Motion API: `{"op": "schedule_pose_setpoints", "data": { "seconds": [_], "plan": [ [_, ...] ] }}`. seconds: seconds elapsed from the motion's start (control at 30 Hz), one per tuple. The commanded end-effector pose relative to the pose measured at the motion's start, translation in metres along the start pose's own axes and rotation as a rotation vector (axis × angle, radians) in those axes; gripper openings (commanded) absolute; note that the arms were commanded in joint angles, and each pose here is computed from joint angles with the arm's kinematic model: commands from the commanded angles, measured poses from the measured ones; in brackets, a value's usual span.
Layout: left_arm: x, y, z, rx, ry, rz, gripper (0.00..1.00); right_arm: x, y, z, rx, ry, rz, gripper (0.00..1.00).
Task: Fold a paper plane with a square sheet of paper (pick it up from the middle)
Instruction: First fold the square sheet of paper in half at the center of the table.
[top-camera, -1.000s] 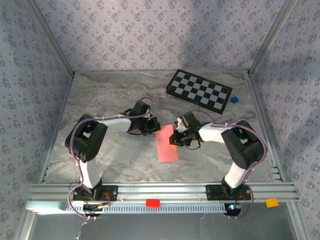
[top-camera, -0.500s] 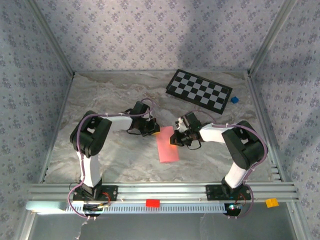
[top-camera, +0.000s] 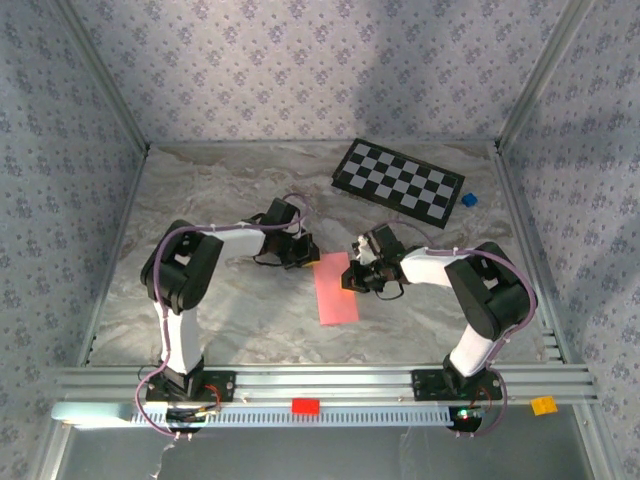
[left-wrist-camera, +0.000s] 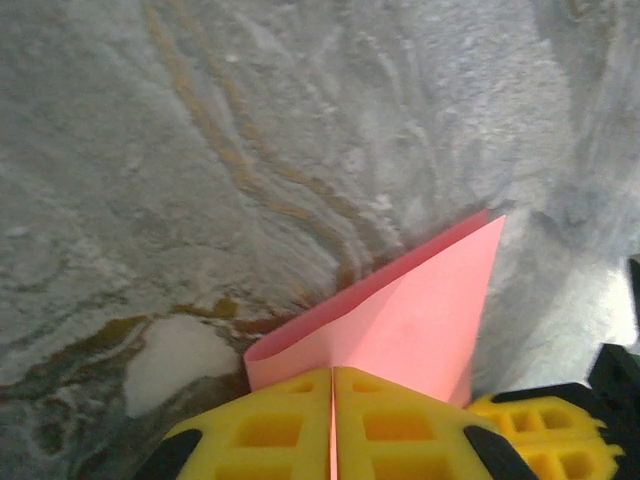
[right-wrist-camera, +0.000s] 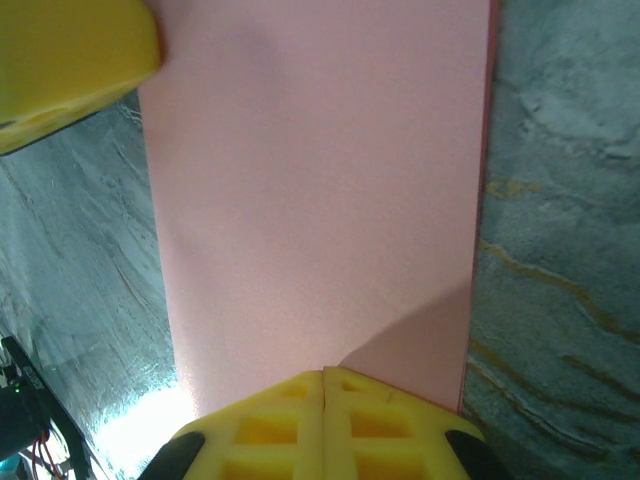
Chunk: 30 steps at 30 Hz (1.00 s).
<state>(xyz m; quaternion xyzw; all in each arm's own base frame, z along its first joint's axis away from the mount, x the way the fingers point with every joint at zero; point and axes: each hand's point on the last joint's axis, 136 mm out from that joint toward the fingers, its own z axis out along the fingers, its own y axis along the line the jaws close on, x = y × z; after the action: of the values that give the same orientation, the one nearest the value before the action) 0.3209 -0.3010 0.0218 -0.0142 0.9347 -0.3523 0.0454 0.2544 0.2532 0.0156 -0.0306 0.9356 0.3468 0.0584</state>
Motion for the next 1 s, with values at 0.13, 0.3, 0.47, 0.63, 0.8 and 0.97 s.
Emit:
{"op": "schedule_pose_setpoints", "data": {
  "seconds": [0.13, 0.3, 0.47, 0.63, 0.8, 0.97],
  "plan": [
    [-0.009, 0.035, 0.004, -0.095, -0.025, -0.054, 0.07, 0.045, -0.063, 0.003, 0.219, 0.116, 0.103, 0.00],
    [-0.024, 0.035, -0.002, -0.084, -0.073, -0.110, 0.06, 0.045, -0.062, 0.003, 0.210, 0.114, 0.102, 0.00],
    [-0.039, 0.029, -0.009, -0.080, -0.117, -0.132, 0.06, 0.047, -0.061, 0.003, 0.207, 0.116, 0.099, 0.00],
    [-0.046, 0.030, -0.010, -0.116, -0.132, -0.145, 0.06, 0.047, -0.061, 0.003, 0.203, 0.114, 0.099, 0.00],
    [-0.050, 0.004, -0.024, -0.082, -0.152, -0.107, 0.05, 0.046, -0.061, 0.001, 0.205, 0.108, 0.099, 0.00],
    [-0.036, -0.033, -0.048, -0.046, -0.182, -0.031, 0.06, 0.044, -0.059, 0.001, 0.199, 0.100, 0.102, 0.00]
  ]
}}
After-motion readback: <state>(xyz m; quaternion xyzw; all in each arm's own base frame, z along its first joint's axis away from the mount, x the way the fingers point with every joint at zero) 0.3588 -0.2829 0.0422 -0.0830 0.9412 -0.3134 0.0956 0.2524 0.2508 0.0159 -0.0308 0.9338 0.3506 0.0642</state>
